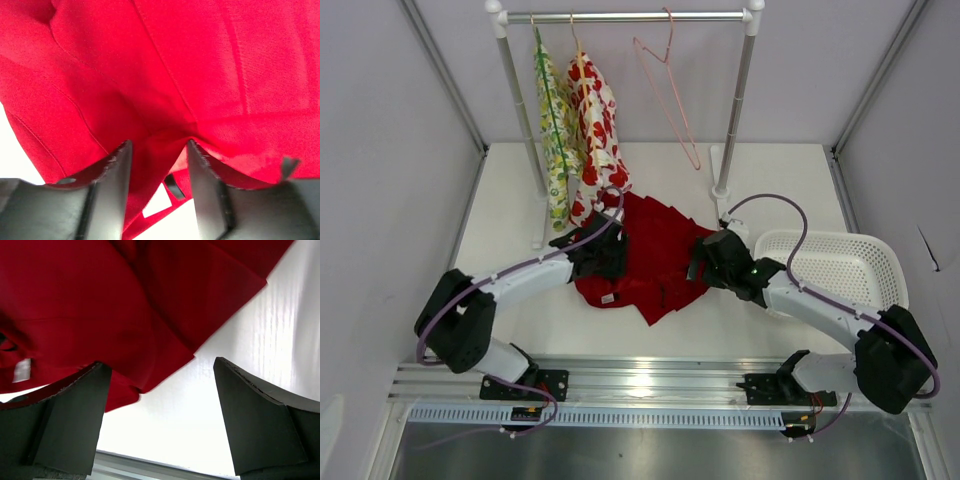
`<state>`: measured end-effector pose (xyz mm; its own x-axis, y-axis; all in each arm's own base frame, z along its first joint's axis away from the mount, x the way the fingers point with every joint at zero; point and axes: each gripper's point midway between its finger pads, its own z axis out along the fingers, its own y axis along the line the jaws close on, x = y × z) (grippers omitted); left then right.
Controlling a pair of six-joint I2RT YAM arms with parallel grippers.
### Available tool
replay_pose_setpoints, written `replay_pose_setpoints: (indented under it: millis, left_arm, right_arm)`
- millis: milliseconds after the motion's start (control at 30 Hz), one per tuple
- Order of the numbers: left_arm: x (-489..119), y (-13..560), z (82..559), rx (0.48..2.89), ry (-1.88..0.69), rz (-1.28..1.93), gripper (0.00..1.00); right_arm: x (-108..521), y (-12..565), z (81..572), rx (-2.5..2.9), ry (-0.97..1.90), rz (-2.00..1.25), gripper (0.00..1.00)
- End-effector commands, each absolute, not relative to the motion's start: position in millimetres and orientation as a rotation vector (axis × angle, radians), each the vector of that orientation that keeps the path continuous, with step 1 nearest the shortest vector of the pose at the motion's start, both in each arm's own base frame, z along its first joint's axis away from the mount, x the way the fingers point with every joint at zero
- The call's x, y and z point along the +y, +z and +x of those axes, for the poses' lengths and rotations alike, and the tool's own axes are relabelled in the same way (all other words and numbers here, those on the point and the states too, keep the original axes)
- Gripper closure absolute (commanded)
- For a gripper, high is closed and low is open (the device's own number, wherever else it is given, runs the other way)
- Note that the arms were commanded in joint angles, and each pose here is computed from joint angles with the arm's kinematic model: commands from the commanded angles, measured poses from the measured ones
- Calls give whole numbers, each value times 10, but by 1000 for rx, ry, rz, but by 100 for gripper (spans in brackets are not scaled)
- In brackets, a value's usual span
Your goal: Place the skirt on the hanger
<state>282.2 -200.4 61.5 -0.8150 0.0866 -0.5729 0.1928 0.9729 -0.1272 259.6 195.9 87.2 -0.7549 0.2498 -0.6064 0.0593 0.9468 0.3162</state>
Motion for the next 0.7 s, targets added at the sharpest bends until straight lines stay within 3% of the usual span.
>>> replay_pose_setpoints:
  millis: [0, 133, 333, 533, 567, 633, 667]
  left_arm:
    - [-2118, 1172, 2854, 2391, -366, 214, 40]
    - [-2091, 1581, 2779, 2312, -390, 237, 30]
    - [-2082, 2107, 2575, 2169, -451, 247, 30]
    - [-2364, 3244, 2676, 1913, -583, 232, 29]
    - [-2427, 3712, 2681, 1824, -617, 221, 28]
    - [-2536, 3776, 2849, 1821, -544, 208, 29]
    - [-2550, 4177, 2885, 1744, -560, 181, 28]
  right_arm:
    - [2013, 1298, 2725, 2313, 419, 210, 12]
    - [2011, 1447, 2671, 2294, 459, 213, 12]
    - [1952, 1644, 2596, 2253, 498, 234, 12]
    - [1850, 1893, 2546, 2198, 512, 256, 12]
    - [1821, 1954, 2528, 2183, 519, 259, 12]
    - [1805, 2080, 2534, 2149, 532, 258, 12]
    - [1788, 2122, 2527, 2141, 533, 256, 12]
